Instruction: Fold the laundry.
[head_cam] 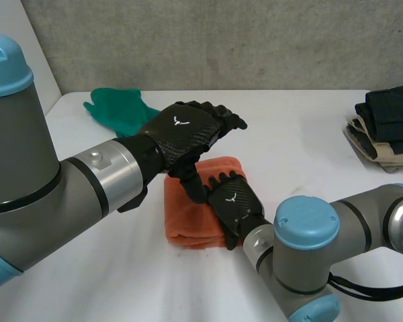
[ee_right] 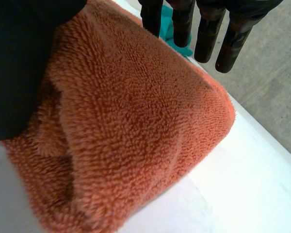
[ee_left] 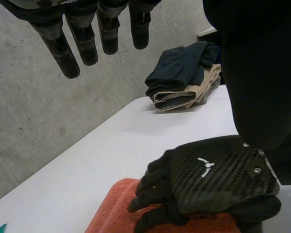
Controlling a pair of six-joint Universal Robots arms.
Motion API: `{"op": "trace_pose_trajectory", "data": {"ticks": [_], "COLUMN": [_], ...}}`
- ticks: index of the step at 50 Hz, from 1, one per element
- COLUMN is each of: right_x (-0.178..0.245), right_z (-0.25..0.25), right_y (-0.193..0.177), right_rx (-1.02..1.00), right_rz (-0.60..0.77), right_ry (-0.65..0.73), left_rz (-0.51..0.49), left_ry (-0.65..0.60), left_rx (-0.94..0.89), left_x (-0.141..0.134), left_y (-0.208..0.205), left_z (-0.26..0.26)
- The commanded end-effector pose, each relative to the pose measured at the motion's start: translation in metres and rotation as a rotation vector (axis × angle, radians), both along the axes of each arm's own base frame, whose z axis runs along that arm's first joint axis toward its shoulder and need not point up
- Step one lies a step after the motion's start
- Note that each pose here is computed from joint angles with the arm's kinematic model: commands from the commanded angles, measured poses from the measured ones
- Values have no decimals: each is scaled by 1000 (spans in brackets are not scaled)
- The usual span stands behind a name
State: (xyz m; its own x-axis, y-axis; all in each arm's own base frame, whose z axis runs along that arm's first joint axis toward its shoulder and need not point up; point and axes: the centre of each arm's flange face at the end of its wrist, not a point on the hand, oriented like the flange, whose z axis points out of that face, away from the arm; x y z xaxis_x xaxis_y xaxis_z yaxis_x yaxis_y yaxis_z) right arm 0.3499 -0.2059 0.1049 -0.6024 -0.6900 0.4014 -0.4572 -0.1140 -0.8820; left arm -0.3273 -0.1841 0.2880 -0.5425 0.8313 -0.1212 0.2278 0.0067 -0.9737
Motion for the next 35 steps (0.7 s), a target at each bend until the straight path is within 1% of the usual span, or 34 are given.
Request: {"op": "trace_pose_trajectory", "data": {"ticks": [1, 11, 20, 26, 29, 35], "right_x": [11, 23, 36, 40, 38, 15], "right_z": [0, -3, 2, 8, 13, 30], "right_y": [-11, -26, -31, -37, -48, -93], "right_rx": [-21, -38, -54, -76, -92, -154], "right_rz": [8, 17, 89, 102, 85, -8], "right_ry": [-22, -42, -82, -101, -115, -132], "left_rz": [1, 6, 12, 24, 28, 36], "left_ry": [0, 0, 4, 5, 7, 16], "left_rx": [1, -2, -4, -7, -7, -16], "left_x": [0, 1, 2, 4, 5, 7], "left_y": [0, -1, -3, -7, -8, -9], "left_z": [0, 0, 1, 2, 3, 7]}}
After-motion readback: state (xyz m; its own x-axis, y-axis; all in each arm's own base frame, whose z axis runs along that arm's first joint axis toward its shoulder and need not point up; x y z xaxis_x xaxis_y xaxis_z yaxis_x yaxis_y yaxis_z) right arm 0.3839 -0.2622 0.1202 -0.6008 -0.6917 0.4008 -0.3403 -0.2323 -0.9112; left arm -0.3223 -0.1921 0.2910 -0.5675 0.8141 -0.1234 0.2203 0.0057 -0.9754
